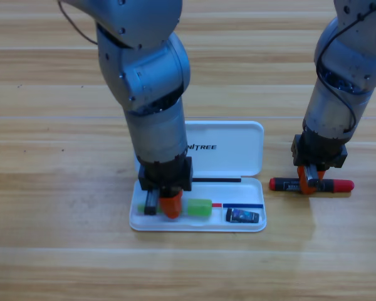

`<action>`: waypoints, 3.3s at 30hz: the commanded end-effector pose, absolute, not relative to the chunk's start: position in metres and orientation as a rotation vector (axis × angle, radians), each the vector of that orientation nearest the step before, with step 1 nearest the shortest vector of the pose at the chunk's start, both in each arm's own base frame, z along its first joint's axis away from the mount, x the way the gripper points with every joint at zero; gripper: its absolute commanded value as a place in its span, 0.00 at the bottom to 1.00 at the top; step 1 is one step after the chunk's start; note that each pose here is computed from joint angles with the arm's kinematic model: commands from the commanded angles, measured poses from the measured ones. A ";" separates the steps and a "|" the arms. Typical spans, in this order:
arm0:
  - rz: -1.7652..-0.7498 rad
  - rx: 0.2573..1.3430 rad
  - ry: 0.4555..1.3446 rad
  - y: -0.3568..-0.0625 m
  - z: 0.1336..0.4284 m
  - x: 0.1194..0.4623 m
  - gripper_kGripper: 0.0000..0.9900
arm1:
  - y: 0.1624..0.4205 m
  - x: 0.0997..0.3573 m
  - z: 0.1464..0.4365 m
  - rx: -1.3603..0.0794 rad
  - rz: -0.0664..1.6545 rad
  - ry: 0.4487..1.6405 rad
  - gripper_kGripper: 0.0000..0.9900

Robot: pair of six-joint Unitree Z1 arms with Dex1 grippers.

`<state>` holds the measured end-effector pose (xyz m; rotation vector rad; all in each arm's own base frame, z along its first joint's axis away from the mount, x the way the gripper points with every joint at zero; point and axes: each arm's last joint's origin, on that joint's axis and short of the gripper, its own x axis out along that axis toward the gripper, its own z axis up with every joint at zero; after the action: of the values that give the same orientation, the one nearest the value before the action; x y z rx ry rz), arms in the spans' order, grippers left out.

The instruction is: Clean up eraser and pencils

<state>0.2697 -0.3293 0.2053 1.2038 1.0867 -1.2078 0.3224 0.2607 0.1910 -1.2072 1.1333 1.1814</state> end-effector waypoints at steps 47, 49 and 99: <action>-1.098 1.050 0.925 -0.275 0.330 0.264 1.00 | 0.363 0.271 0.232 -1.236 1.293 1.030 0.00; -1.085 1.000 0.918 -0.256 0.337 0.277 1.00 | 0.376 0.272 0.225 -1.238 1.298 1.025 0.00; -1.282 0.356 0.733 -0.126 0.244 0.458 0.27 | 0.264 0.168 0.378 -0.705 1.397 0.668 0.94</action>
<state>0.4230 -0.1389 0.3048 0.4508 0.6618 -1.2395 0.1845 0.2881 0.3639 -0.7590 0.7389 1.3872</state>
